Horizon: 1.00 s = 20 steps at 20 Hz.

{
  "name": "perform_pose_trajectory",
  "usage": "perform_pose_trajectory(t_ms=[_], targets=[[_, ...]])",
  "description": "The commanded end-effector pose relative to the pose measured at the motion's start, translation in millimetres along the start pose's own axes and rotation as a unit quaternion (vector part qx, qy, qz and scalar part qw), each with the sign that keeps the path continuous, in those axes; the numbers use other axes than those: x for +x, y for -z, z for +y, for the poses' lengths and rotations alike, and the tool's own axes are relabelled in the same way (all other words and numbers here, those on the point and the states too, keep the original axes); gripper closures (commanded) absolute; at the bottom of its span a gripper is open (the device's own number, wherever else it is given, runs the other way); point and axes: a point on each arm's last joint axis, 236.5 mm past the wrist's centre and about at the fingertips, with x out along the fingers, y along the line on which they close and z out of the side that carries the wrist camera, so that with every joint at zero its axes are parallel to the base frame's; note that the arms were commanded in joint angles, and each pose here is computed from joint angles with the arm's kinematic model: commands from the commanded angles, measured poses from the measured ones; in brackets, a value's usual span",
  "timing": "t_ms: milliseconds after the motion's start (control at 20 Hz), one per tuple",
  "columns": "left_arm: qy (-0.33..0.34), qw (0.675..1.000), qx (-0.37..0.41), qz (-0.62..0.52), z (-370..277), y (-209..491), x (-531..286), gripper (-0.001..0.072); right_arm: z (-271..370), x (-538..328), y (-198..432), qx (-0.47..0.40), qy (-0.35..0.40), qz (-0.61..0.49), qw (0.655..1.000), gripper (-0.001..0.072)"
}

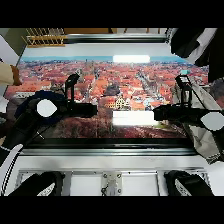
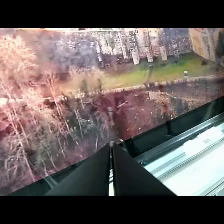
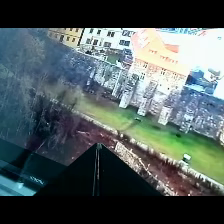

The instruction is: Fold the clothes and pants, and hang the long-sleeved shirts on hangers.

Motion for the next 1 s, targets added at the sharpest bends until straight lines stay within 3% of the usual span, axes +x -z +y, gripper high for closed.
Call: perform_pose_trajectory(t_ms=[0,350,400,450,600,700,950], targets=[[0.000,1.000,0.001,0.000,-0.1,0.0,-0.1,0.0691,0.1,0.4,0.3,0.000,0.000,0.001,1.000,0.0708],[-0.001,1.000,0.003,-0.027,0.5,-13.0,-0.7,0.0686,0.1,0.4,0.3,0.000,0.000,0.001,1.000,0.0708],[-0.010,0.999,0.021,-0.046,6.3,-23.6,-3.7,0.0409,0.1,0.4,0.3,0.000,0.000,0.001,1.000,0.0708],[-0.029,0.997,0.040,-0.060,16.8,-34.8,-10.1,-0.0013,0.2,0.4,0.4,0.000,0.000,0.001,1.000,0.0708],[-0.157,0.983,0.059,-0.075,94.2,-78.6,-51.5,0.0018,0.2,0.4,0.3,0.000,0.000,0.001,1.000,0.0707],[-0.226,0.972,0.020,-0.067,157.7,-97.8,-82.3,0.0018,0.2,0.4,0.3,0.000,0.000,0.001,1.000,0.0708],[-0.297,0.947,-0.100,-0.075,292.4,-120.2,-129.3,0.0019,0.2,0.4,0.3,0.000,0.000,0.001,1.000,0.0708]])
